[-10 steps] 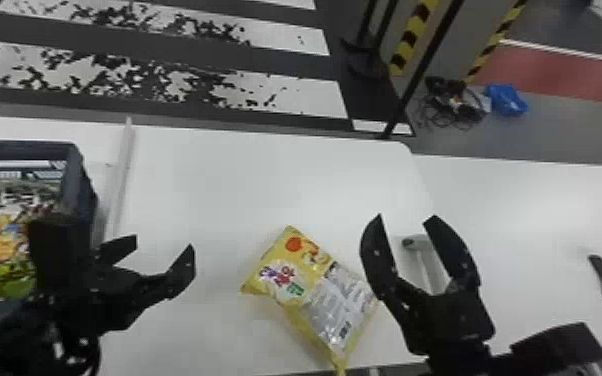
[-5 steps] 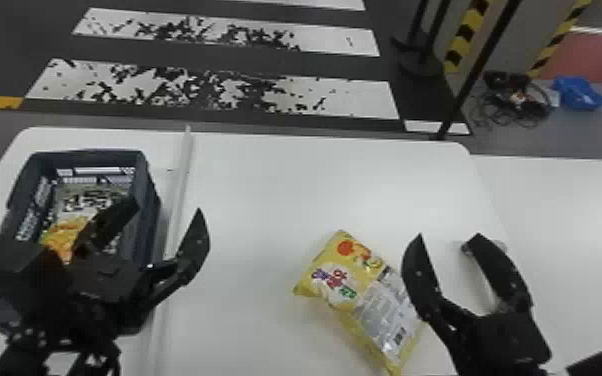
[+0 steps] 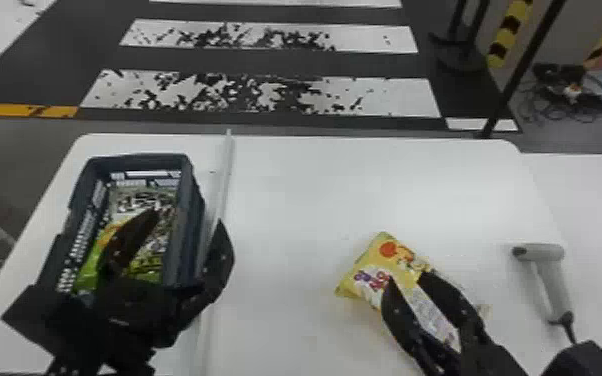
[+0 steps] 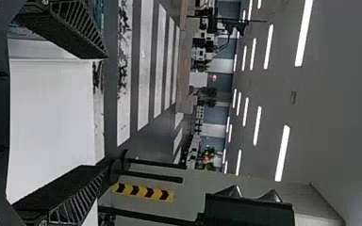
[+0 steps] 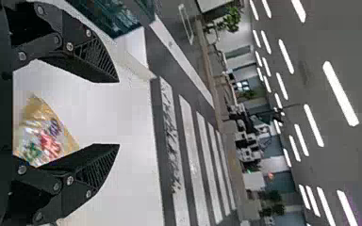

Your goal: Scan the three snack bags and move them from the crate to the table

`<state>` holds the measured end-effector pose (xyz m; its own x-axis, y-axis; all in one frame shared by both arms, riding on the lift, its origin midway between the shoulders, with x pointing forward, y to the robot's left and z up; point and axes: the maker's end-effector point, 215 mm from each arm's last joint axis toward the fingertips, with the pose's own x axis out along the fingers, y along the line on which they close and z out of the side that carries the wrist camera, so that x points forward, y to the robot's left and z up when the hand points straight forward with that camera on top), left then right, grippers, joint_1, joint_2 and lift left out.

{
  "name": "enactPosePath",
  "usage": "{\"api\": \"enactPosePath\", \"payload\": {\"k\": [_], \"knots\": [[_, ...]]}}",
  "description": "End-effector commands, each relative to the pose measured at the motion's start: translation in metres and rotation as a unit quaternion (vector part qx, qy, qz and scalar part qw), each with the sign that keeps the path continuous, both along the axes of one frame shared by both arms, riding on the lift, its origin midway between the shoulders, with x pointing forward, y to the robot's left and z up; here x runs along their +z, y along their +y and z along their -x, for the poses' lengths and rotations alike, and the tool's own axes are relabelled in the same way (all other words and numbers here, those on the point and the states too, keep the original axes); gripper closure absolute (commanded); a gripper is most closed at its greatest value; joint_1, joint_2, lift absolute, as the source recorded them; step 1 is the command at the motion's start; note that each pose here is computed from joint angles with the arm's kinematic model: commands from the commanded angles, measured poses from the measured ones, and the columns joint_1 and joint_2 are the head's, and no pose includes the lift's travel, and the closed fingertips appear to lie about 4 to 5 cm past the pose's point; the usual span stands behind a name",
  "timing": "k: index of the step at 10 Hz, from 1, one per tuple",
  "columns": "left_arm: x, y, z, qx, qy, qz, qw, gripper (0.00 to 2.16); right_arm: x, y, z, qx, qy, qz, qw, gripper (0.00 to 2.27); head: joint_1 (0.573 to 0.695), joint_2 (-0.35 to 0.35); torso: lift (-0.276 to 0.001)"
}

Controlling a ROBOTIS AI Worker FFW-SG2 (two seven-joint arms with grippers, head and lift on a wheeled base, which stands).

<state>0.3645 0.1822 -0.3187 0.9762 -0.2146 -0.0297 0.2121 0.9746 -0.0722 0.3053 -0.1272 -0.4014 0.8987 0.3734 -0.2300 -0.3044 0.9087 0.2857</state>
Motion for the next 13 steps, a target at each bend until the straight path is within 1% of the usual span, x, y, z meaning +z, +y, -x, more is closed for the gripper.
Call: {"api": "enactPosePath", "payload": {"k": [1,2,3,4,5,6,7,8,9,10,12,13], "knots": [[0.002,0.002,0.003,0.003,0.000,0.001,1.0000,0.03,-0.030,0.033,0.009,0.039,0.051,0.001,0.998,2.26,0.695,0.071,-0.062],[-0.002,0.003,0.005,0.004,0.004,-0.001,1.0000,0.03,-0.040,0.044,0.012,0.055,0.066,0.003,0.996,2.26,0.695,0.126,-0.062],[-0.004,0.005,0.005,0.006,0.006,-0.002,1.0000,0.03,-0.056,0.059,0.016,0.075,0.091,0.002,0.993,2.26,0.695,0.162,-0.062],[-0.004,0.004,0.005,0.005,0.006,-0.002,1.0000,0.03,-0.077,0.069,0.015,0.085,0.111,0.002,0.990,2.26,0.695,0.179,-0.062],[-0.004,0.004,0.005,0.004,0.006,-0.003,1.0000,0.03,-0.097,0.073,0.009,0.085,0.126,0.008,0.988,2.26,0.695,0.208,-0.062],[-0.003,0.002,0.003,0.000,0.004,-0.004,1.0000,0.03,-0.112,0.074,0.003,0.079,0.139,0.010,0.987,2.26,0.695,0.226,-0.062],[-0.002,-0.002,0.001,-0.011,0.004,-0.005,0.9999,0.03,-0.119,0.069,-0.006,0.064,0.140,0.021,0.988,2.26,0.695,0.228,-0.062],[-0.002,-0.004,0.000,-0.020,0.006,-0.001,0.9998,0.03,-0.128,0.065,-0.021,0.050,0.147,0.038,0.987,2.26,0.695,0.216,-0.062],[0.000,-0.002,0.001,-0.020,0.004,-0.002,0.9998,0.03,-0.142,0.063,-0.038,0.047,0.167,0.057,0.983,2.26,0.695,0.197,-0.062],[0.000,0.002,0.004,-0.018,0.004,-0.002,0.9998,0.03,-0.158,0.060,-0.047,0.045,0.197,0.084,0.976,2.26,0.695,0.192,-0.062],[0.002,0.005,0.005,-0.016,0.000,0.001,0.9999,0.03,-0.171,0.043,-0.063,0.023,0.222,0.121,0.967,2.25,0.695,0.180,-0.062],[0.002,0.004,0.006,-0.018,0.001,0.003,0.9998,0.03,-0.173,0.029,-0.067,0.007,0.227,0.129,0.965,2.25,0.695,0.168,-0.062]]}}
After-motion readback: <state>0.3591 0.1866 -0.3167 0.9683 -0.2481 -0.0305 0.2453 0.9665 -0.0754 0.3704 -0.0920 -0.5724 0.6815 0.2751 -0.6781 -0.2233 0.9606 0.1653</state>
